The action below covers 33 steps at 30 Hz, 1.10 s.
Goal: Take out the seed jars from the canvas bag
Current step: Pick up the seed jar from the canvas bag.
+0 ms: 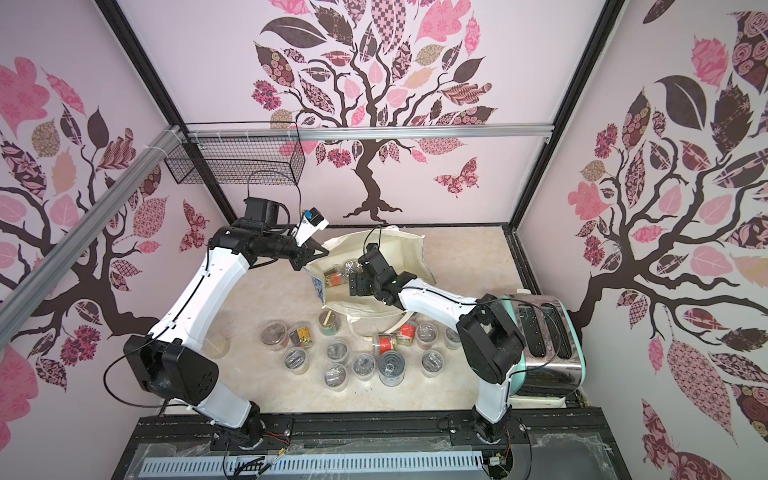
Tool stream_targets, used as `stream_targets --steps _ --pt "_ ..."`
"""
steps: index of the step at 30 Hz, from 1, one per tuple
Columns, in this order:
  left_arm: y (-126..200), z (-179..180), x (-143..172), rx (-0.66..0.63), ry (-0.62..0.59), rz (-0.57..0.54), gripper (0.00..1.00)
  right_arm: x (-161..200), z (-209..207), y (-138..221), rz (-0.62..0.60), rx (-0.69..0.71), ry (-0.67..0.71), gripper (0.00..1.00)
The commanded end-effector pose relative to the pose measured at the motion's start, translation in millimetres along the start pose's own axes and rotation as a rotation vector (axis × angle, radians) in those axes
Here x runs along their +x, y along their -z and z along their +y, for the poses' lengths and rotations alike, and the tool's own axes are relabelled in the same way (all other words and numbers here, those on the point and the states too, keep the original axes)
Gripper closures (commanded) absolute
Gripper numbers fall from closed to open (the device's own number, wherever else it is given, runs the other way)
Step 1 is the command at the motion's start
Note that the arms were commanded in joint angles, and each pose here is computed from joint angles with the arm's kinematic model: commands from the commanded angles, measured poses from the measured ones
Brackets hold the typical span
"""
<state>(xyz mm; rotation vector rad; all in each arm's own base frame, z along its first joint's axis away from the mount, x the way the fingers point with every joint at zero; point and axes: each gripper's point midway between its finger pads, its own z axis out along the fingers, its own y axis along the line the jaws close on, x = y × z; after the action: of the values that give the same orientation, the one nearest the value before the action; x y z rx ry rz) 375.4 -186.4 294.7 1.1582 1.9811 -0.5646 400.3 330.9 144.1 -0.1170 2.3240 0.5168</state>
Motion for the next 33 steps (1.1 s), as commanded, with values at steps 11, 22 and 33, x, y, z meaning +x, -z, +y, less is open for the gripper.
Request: stream_targets --steps 11,22,33 --pt "7.1 -31.2 7.2 0.102 -0.07 -0.015 1.0 -18.3 11.2 -59.3 -0.13 -0.04 -0.385 0.04" --pt "11.7 -32.4 0.3 0.102 -0.065 -0.033 1.0 -20.3 1.3 -104.6 -0.167 0.022 -0.41 0.0" --pt "12.4 -34.1 4.1 0.107 -0.076 -0.015 1.0 4.7 -23.0 -142.3 -0.084 0.113 -0.426 0.0"
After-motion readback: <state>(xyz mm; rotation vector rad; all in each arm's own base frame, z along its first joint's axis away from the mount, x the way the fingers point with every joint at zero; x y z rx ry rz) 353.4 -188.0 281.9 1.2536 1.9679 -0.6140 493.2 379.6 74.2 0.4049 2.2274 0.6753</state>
